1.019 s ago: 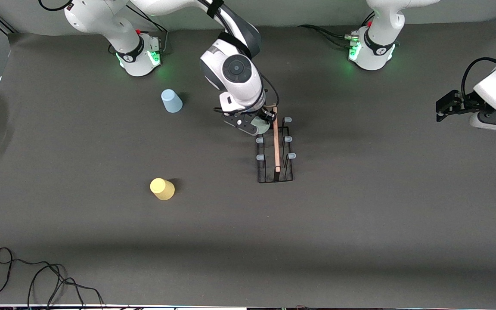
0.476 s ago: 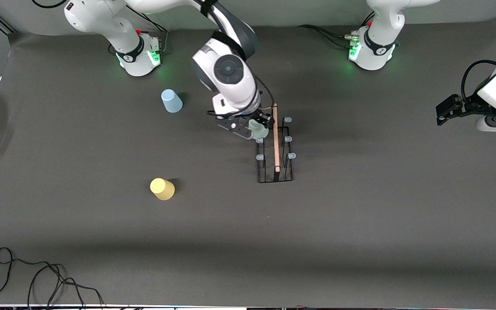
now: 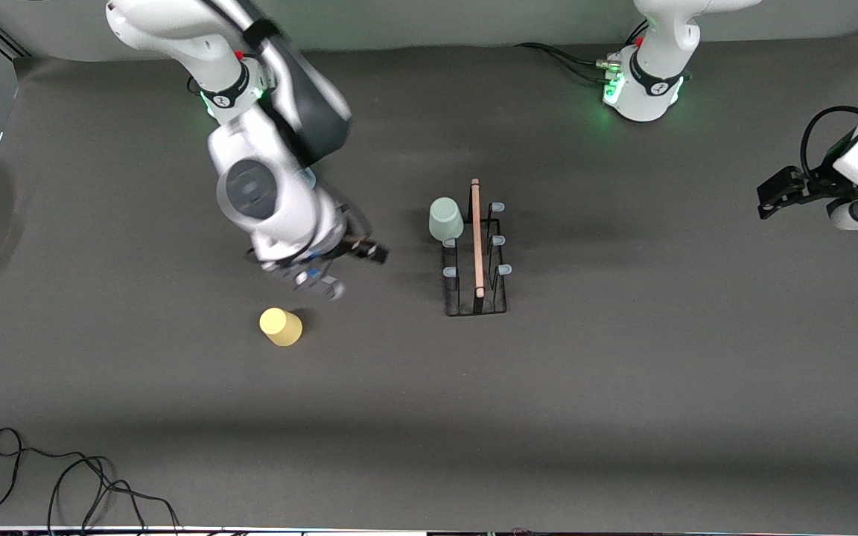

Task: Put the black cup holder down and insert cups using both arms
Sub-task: 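Release the green cup and move the right gripper to the yellow cup, then grasp the yellow cup with the right gripper and lift it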

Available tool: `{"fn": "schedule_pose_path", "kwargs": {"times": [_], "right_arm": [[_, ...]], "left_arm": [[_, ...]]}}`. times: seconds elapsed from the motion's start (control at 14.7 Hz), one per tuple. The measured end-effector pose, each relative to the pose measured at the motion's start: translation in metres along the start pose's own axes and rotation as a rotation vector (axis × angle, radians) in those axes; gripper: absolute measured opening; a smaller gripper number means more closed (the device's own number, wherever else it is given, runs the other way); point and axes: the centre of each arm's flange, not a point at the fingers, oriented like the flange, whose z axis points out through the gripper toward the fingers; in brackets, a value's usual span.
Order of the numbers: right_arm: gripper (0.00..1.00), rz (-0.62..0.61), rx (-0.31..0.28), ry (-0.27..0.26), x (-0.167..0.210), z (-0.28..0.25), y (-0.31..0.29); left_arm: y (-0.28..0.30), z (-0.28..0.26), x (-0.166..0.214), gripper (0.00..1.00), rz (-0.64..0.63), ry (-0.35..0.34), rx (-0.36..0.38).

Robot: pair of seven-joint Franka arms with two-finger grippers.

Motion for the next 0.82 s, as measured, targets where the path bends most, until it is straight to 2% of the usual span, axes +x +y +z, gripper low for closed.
{"fn": "schedule_pose_path", "kwargs": {"times": [0.14,0.27,0.54,0.68,0.82], "right_arm": [[1.0,-0.028,0.016,0.012,0.046,0.003,0.033],[1.0,-0.047,0.032,0.033,0.084,0.017,0.059],[1.0,-0.091,0.043,0.076,0.134,0.067,0.085],[1.0,-0.115,0.027,0.08,0.145,0.085,0.091],[1.0,-0.16,-0.025,0.1,0.151,0.092,0.099]], "left_arm": [[-0.002,0.001,0.001,1.0,-0.002,-0.001,0.001],[-0.002,0.004,0.003,1.0,-0.004,-0.004,0.001],[-0.002,0.01,0.011,1.0,-0.009,-0.012,0.0],[-0.002,0.012,0.015,1.0,-0.009,-0.011,-0.001],[-0.002,0.013,0.017,1.0,-0.009,-0.01,0.0]]}}
